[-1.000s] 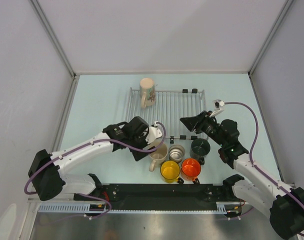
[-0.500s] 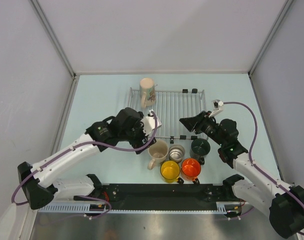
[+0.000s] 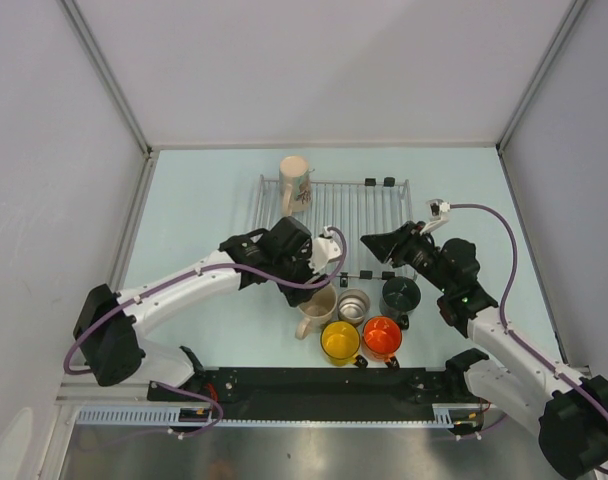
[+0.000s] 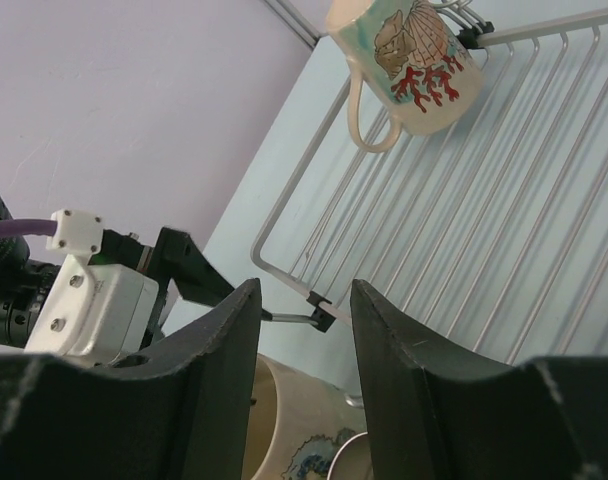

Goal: Load the cups into the dish rack

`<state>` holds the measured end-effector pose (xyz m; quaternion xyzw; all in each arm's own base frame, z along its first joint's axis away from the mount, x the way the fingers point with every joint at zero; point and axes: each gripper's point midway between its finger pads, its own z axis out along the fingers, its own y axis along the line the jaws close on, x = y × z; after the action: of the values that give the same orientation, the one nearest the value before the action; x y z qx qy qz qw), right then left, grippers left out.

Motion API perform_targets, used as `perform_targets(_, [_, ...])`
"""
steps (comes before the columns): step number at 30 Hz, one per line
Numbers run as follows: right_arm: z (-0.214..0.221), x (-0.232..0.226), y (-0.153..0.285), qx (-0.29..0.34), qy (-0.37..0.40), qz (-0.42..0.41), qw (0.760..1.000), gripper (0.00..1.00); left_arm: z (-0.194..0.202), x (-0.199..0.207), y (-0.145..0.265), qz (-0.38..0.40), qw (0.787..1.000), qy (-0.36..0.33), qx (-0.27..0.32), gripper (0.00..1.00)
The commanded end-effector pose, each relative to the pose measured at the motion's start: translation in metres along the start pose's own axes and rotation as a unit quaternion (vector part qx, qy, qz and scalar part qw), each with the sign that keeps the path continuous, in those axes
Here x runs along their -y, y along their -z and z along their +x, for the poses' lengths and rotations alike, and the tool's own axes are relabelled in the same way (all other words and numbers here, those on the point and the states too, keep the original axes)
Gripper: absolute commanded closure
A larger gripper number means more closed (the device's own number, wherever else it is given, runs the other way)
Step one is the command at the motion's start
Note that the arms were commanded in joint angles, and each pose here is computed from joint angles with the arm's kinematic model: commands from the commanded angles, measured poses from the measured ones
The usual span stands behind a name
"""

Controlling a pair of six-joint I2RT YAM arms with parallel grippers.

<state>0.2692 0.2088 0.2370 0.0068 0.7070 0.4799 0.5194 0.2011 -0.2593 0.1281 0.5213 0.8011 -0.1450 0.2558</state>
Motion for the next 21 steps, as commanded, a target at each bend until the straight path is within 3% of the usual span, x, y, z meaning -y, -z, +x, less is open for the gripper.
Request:
perform_targets(1, [-0.009,-0.004,0.0,0.015,-0.001,-0.006,1.0,0.54,-0.015,0.009,-0.004,0.027,0.999,0.004,0.029,0.39])
perform_targets(3, [-0.01,-0.003,0.0,0.016,-0.001,-0.004,1.0,0.55,-0.013,0.011,-0.005,0.033,0.999,0.006,0.025,0.48])
perform_targets(13, [-0.011,0.0,0.001,0.018,-0.006,0.001,1.0,0.56,0.005,0.018,-0.025,0.055,0.998,0.009,-0.013,0.48])
perform_targets(16, [-0.012,0.002,0.001,0.02,-0.008,0.004,1.0,0.57,0.011,0.019,-0.032,0.06,0.998,0.008,-0.025,0.53])
perform_targets(20, [-0.012,0.003,0.001,0.02,-0.011,0.005,1.0,0.57,0.017,0.022,-0.038,0.07,0.997,0.007,-0.035,0.77])
perform_targets(21, [-0.012,0.003,0.001,0.02,-0.011,0.005,1.0,0.57,0.017,0.022,-0.039,0.07,0.997,0.007,-0.037,0.93])
